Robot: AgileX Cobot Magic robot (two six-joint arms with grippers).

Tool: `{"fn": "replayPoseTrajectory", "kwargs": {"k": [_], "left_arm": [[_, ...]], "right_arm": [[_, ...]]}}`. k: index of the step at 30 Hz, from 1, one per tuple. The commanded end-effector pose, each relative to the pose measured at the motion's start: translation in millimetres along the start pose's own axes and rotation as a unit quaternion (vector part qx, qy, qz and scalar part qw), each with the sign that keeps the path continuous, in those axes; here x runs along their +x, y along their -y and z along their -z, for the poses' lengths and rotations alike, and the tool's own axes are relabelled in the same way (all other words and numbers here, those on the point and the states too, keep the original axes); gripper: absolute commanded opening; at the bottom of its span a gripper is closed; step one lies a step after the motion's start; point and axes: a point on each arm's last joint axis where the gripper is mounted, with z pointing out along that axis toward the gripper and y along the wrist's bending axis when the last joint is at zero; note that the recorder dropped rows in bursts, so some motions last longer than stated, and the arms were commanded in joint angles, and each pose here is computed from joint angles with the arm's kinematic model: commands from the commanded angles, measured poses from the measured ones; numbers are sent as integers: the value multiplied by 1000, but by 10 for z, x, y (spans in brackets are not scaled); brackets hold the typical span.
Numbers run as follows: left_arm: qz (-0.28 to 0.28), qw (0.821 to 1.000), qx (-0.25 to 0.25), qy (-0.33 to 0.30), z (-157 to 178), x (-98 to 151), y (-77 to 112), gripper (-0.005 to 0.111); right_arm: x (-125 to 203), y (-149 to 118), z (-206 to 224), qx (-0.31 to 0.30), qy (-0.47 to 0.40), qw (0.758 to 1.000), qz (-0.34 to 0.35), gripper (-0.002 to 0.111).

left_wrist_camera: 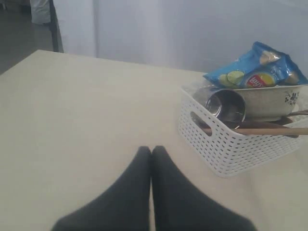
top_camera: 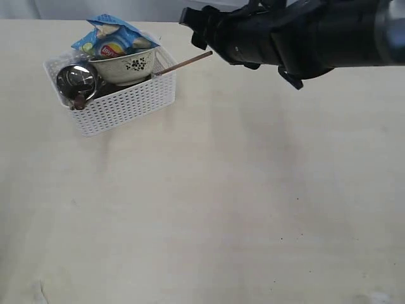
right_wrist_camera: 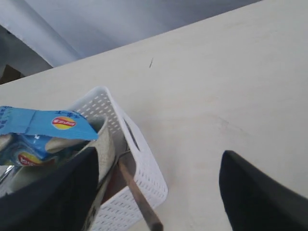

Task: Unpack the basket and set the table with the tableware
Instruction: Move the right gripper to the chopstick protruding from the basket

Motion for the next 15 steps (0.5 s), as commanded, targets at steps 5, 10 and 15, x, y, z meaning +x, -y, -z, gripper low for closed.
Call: {"fn": "replayPoseTrajectory", "kwargs": {"k": [5,10,15], "left_arm": [[-2,1000,1,2,0,3,1,0],[-2,1000,1,2,0,3,1,0],[-2,1000,1,2,0,3,1,0]], "right_arm": [[21,-102,-4,-11,1,1000,-19,67],[140,-162,20,-7,1,1000,-28,67],[221,-229,55,3,22,999,-25,67]]}}
